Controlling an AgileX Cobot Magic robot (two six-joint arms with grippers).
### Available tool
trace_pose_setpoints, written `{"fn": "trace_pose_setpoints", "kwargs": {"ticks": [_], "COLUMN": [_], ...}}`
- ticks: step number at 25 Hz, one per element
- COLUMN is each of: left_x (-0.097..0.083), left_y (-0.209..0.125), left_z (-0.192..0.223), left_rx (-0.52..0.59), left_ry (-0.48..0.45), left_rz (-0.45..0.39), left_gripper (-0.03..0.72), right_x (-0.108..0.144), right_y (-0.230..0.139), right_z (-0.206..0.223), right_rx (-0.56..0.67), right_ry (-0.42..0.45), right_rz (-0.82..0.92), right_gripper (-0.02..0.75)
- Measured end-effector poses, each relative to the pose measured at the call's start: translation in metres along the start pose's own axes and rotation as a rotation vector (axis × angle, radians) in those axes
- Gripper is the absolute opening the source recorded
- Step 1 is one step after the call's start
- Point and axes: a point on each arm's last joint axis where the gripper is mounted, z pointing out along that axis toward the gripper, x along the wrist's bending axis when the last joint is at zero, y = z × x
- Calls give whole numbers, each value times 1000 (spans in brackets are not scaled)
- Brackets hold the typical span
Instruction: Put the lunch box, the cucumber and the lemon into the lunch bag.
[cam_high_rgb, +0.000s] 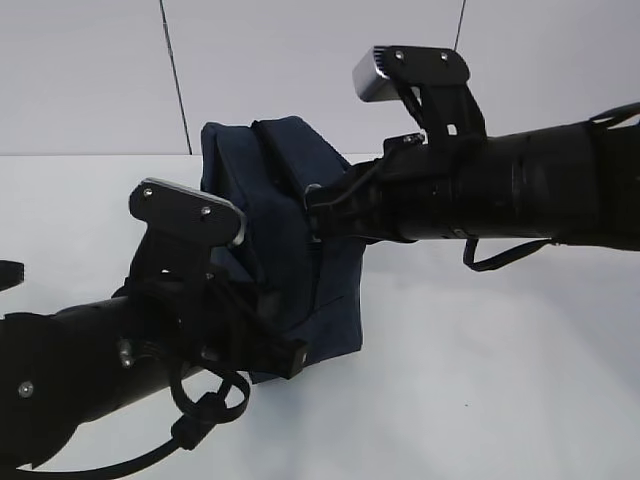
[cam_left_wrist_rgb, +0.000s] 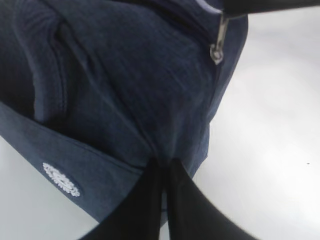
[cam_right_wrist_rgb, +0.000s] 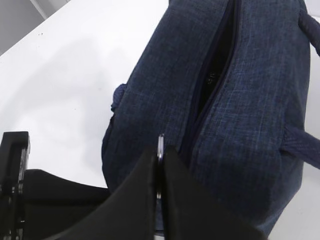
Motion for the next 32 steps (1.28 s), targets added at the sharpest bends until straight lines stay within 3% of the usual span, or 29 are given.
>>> {"fn": "trace_pose_setpoints", "kwargs": {"ticks": [16, 26, 32], "left_x": [-2, -27, -32], "left_y": [-4, -26, -32], "left_z": [0, -16, -20], "left_rx": [46, 39, 48], "left_ry": [-22, -87, -92], "left_rz": [-4, 90, 89], "left_gripper": [-7, -7, -7], "right_x": [-1, -2, 1], "right_y": [9, 10, 11], "right_z": [8, 11, 12], "right_rx": [-16, -15, -18], "right_ry": [2, 4, 35], "right_rz": [2, 5, 4], "right_gripper": [8, 8, 8]}}
